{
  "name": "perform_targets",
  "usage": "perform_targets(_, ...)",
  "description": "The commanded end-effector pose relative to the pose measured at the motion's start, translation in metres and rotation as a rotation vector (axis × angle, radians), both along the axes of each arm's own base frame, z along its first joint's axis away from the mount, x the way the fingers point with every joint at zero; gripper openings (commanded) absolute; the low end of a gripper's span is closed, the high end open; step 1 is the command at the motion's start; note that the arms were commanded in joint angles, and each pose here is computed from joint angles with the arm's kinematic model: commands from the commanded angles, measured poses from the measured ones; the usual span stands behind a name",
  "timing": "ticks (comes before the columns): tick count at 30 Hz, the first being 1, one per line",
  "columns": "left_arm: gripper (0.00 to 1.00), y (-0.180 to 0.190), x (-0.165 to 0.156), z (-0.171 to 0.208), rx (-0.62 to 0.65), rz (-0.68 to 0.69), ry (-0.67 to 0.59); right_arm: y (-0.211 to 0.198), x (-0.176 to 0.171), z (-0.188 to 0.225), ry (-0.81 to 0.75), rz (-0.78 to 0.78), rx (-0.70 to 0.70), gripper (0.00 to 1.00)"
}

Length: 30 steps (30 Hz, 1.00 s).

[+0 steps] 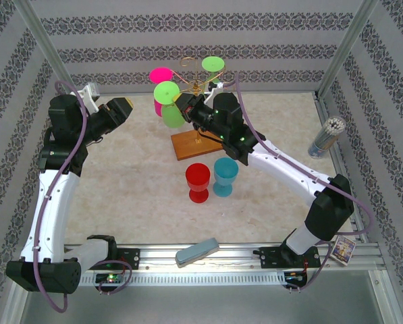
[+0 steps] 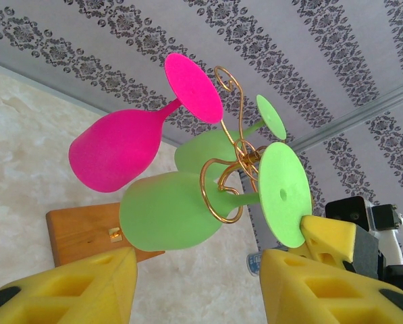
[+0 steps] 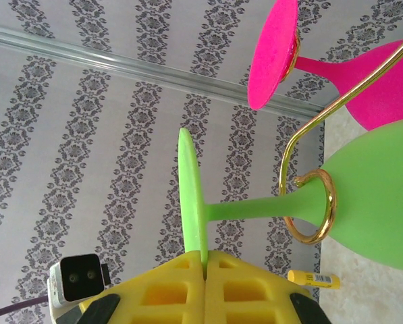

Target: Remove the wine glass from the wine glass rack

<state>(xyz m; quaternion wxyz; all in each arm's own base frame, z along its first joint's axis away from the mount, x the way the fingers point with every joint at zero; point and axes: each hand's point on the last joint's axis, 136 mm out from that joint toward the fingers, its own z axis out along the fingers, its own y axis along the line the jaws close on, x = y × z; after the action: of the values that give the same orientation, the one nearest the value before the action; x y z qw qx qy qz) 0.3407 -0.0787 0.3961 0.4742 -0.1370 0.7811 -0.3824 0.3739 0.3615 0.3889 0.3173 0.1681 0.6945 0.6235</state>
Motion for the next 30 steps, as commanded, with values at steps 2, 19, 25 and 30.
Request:
perform_targets(2, 0.52, 0.007, -0.002, 0.009, 0.008, 0.024, -0.036, 0.003, 0.002, 0.007, -0.015, 0.002, 0.019, 0.00)
perform_targets(19, 0.52, 0.008, -0.004, 0.009, 0.008, 0.027, -0.040, -0.001, 0.000, -0.001, 0.000, -0.030, -0.047, 0.00)
perform_targets(25, 0.52, 0.008, -0.004, 0.008, 0.005, 0.028, -0.035, -0.001, 0.002, -0.003, 0.006, -0.034, -0.059, 0.00)
perform_targets(30, 0.52, 0.008, -0.004, 0.009, 0.006, 0.029, -0.041, 0.000, 0.001, -0.004, 0.005, -0.034, -0.073, 0.00)
